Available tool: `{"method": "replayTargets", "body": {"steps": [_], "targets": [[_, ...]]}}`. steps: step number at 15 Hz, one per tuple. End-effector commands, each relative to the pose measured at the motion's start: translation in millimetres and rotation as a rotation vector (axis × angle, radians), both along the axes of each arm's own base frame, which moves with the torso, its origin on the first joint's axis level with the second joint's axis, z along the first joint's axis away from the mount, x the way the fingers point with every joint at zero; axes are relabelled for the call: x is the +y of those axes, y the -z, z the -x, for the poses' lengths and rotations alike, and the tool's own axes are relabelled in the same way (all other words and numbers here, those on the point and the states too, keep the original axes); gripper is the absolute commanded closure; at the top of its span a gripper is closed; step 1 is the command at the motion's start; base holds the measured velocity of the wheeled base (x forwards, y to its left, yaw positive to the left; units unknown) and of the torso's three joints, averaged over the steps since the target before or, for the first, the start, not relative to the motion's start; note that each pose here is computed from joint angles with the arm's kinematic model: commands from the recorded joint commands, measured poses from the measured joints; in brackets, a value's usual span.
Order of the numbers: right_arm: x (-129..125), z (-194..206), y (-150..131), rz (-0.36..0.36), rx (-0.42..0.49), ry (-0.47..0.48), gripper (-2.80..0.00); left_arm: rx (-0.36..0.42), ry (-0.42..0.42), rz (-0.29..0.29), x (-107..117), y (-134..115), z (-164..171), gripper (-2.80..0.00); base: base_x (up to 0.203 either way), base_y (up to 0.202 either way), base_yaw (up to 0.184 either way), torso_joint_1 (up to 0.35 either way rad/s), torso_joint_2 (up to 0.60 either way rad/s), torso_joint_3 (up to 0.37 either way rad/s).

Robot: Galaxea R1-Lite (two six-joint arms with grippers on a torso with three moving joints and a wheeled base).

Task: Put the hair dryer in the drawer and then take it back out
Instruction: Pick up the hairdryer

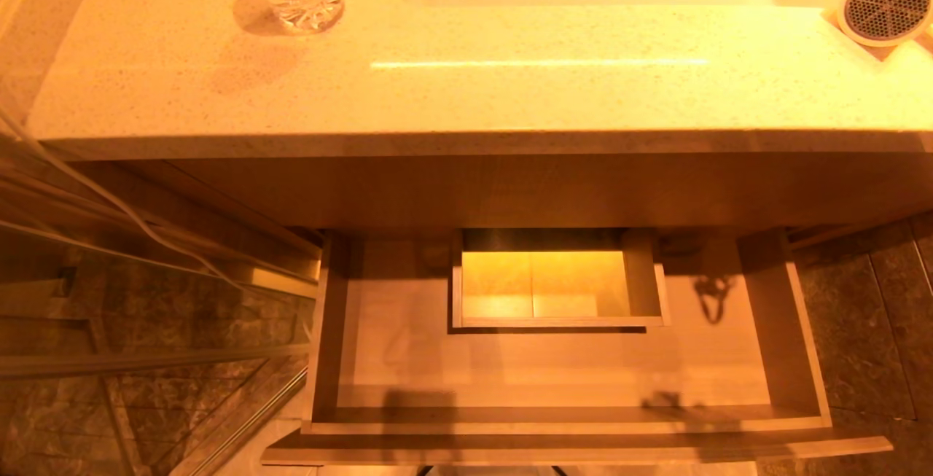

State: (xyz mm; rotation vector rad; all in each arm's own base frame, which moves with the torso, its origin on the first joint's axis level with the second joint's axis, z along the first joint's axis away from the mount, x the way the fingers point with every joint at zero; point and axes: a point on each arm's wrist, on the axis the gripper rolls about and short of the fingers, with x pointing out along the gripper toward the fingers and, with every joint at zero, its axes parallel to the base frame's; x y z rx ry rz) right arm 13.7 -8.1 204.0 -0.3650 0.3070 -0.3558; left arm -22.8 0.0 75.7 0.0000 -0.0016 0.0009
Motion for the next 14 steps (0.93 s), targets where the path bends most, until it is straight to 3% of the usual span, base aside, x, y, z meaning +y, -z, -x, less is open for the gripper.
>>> {"method": "replayTargets", "body": {"steps": [1,7,14], "targets": [[0,-2,-2,0.0,0.011,0.002,0.0,0.0,-0.001,0.0,0,0,0,0.0,0.0,0.0,0.0,0.0,0.0,0.0],[-2,-22,-13,-0.015,0.051,0.01,0.0,-0.001,-0.001,0.0,0,0,0,0.0,0.0,0.0,0.0,0.0,0.0,0.0],[-2,-18,-23,-0.008,-0.012,0.002,0.0,0.0,-0.001,0.0,0,0,0,0.0,0.0,0.0,0.0,0.0,0.0,0.0]]}}
